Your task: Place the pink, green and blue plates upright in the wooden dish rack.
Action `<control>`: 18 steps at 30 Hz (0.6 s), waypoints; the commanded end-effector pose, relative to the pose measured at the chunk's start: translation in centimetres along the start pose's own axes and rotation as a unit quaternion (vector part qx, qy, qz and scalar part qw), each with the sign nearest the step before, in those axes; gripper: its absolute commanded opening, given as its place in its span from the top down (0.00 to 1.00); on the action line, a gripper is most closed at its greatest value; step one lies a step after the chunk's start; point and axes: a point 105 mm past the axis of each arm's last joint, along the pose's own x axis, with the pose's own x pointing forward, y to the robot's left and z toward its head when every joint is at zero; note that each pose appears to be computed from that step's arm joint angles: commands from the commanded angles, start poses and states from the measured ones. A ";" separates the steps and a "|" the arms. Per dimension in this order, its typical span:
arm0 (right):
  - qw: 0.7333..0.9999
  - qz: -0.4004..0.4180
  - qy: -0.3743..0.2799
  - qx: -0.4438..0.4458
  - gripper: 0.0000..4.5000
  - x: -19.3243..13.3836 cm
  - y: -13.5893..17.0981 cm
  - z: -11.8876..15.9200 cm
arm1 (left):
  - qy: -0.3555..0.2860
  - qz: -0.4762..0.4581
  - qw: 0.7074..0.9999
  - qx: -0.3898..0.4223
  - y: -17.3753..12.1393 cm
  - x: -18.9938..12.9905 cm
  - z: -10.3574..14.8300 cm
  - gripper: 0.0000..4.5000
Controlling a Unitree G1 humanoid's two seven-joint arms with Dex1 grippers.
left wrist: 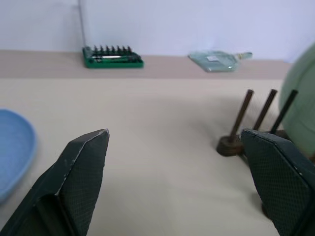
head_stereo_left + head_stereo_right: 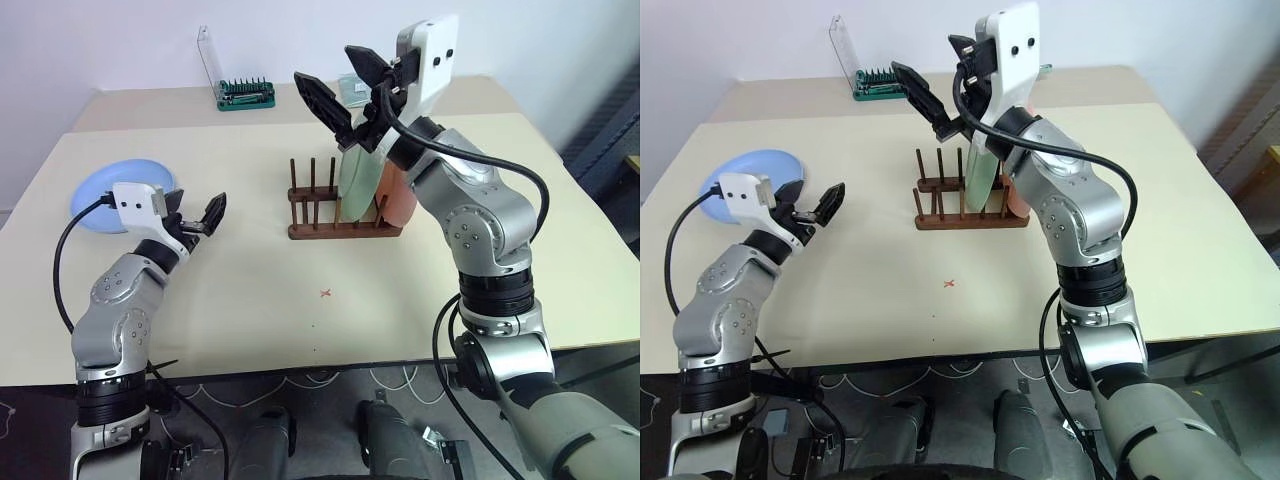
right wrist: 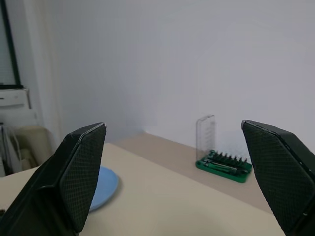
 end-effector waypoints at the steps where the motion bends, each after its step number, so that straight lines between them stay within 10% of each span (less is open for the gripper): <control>1: 0.998 0.027 -0.030 -0.056 0.00 0.1 1.0 1.6 | -0.005 0.162 0.987 -0.006 5.9 -0.4 1.1 0.02; 7: 0.987 0.095 -0.017 -0.130 0.00 0.0 3.8 0.5 | 0.035 0.298 0.952 -0.061 11.9 -2.3 -0.7 0.02; 18: 0.982 0.116 -0.006 -0.150 0.00 -0.1 4.6 -0.8 | 0.065 0.340 0.923 -0.170 14.2 -2.4 -1.8 0.02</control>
